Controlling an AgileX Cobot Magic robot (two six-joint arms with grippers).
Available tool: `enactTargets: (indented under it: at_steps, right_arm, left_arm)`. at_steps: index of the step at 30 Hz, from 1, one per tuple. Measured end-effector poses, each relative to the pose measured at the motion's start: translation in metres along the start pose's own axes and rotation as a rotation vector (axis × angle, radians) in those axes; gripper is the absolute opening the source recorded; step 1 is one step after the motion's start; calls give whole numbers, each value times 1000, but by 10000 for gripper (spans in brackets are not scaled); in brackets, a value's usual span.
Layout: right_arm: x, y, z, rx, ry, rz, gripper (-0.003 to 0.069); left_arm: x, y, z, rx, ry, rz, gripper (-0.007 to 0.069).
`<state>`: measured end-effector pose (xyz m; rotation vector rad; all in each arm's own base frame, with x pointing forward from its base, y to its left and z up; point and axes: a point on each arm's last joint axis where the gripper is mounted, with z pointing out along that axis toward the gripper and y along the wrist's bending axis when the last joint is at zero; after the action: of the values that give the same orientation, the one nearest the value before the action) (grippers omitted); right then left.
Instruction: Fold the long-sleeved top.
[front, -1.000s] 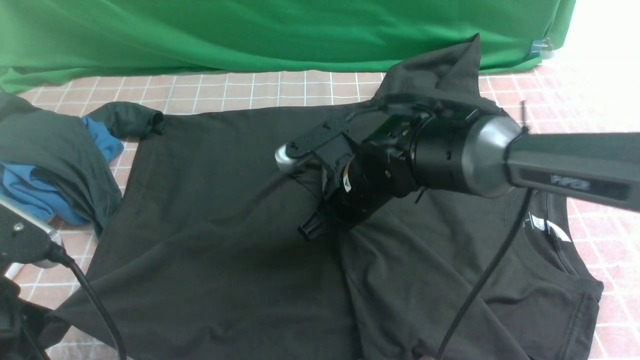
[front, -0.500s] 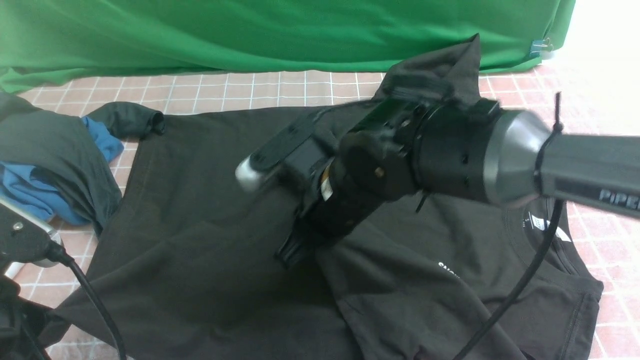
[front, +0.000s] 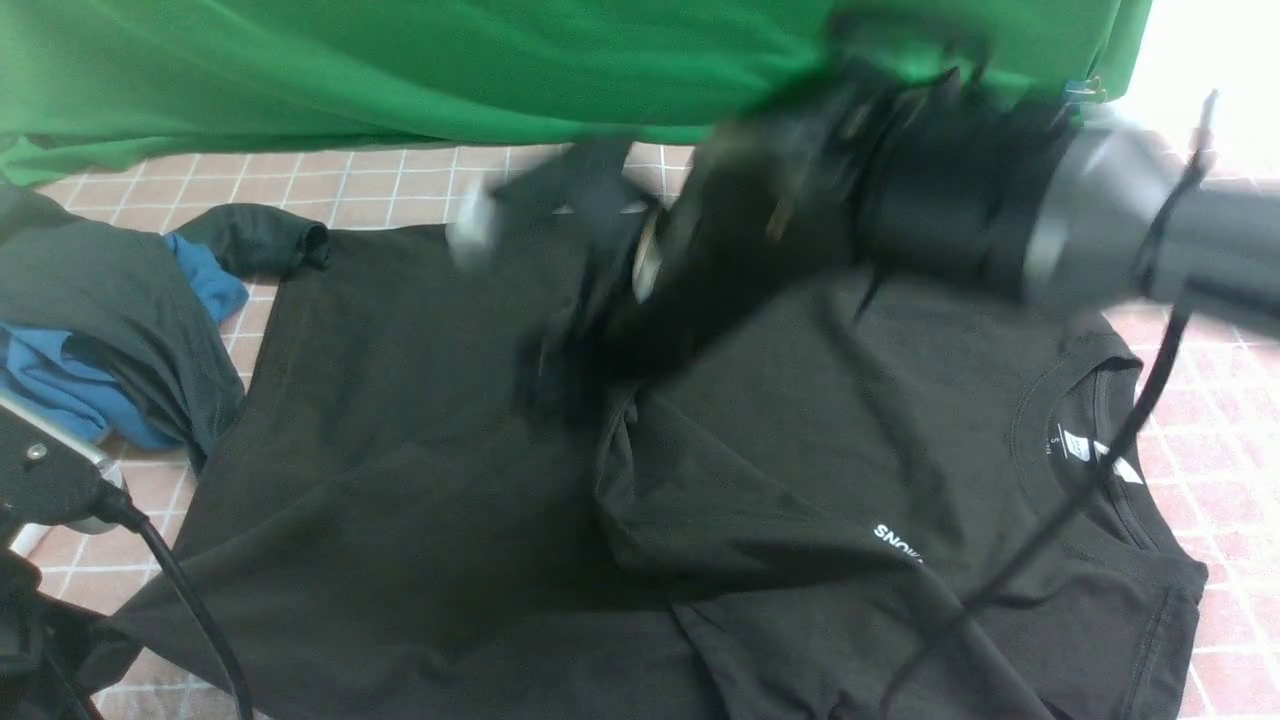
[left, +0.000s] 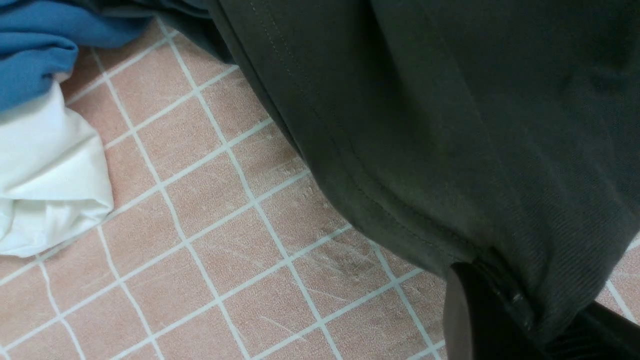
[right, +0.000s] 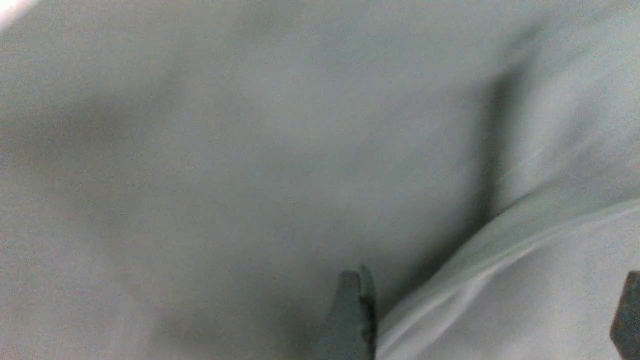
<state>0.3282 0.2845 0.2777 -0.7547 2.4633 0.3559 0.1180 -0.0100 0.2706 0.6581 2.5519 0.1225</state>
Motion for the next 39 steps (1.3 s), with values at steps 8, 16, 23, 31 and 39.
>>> enactTargets:
  at_steps: [8,16,23,31,39]
  right_arm:
    - [-16,-87,46,-19,-75,394,596]
    - [-2,-111,114,-42,-4,461,594]
    - [-2,-108,126,-48,-26,437,594]
    - [4,-109,143,-45,-24,431,468]
    - [2,-106,145,-48,-56,382,169]
  left_arm:
    - [0,0,0,0,0,0,50]
    - [0,0,0,0,0,0,50]
    - [0,0,0,-2,1,1,50]
    - [0,0,0,-2,1,1,50]
    - [0,0,0,-2,1,1,50]
